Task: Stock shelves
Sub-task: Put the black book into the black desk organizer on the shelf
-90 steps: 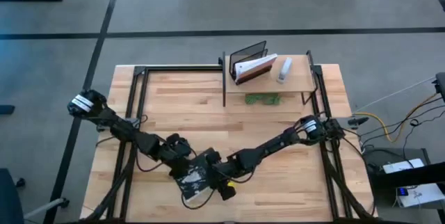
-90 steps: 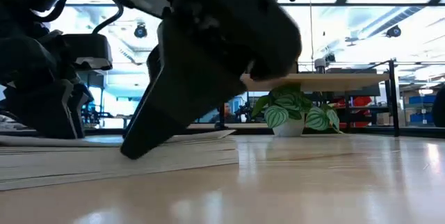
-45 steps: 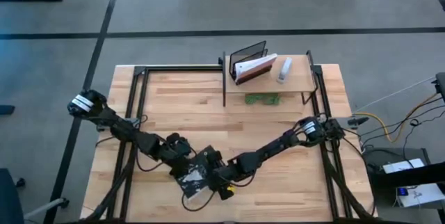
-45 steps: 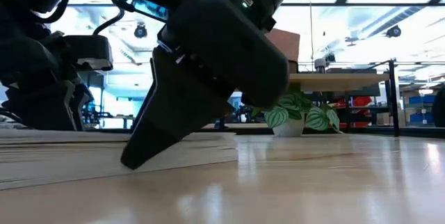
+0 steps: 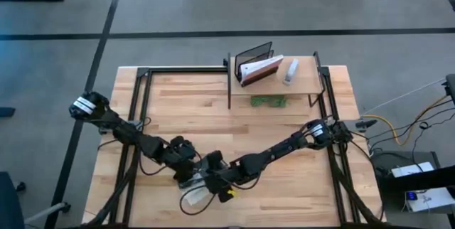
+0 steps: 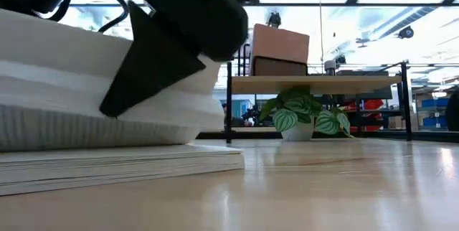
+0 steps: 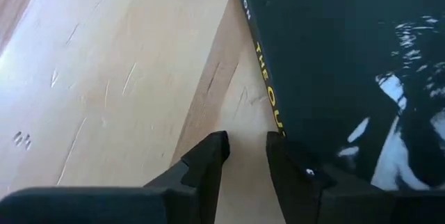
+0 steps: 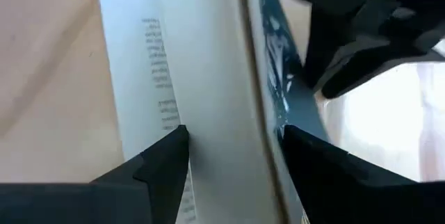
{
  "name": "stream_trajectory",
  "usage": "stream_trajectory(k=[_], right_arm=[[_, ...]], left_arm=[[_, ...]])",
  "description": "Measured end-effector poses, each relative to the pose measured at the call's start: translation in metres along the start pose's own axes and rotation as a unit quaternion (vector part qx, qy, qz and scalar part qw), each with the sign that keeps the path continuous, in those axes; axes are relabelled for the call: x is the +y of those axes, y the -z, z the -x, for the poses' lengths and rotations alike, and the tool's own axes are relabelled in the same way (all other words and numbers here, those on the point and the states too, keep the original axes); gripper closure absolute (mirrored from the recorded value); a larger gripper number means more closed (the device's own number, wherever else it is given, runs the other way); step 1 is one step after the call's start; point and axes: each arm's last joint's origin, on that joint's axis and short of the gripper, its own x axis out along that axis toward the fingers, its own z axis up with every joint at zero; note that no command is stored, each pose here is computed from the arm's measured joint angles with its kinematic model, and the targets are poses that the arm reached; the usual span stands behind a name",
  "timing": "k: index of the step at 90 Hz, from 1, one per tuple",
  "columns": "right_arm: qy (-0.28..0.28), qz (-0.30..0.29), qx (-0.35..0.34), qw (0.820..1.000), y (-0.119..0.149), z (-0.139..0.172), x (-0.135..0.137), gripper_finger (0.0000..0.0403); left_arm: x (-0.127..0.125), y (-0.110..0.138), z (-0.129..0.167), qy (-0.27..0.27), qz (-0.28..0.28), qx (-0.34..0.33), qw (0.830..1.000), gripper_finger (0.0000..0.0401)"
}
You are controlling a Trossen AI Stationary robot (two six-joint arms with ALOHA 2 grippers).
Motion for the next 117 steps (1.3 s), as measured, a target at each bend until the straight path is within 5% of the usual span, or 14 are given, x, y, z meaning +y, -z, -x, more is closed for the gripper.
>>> stream_trajectory(k=[40,117], right_arm=[[-0.007,-0.002,-0.007,1.000,-0.007,0.004,-0.001,0.0176],[0.029,0.023,-0.036,0.999,-0.027,0.016,-0.011,0.0212]], left_arm=[[0.000,0.000,0.000,0.001,0.000,0.000,1.000,0.0301],[0.000,0.000,-0.001,0.003,0.002,-0.004,1.000,0.0297]])
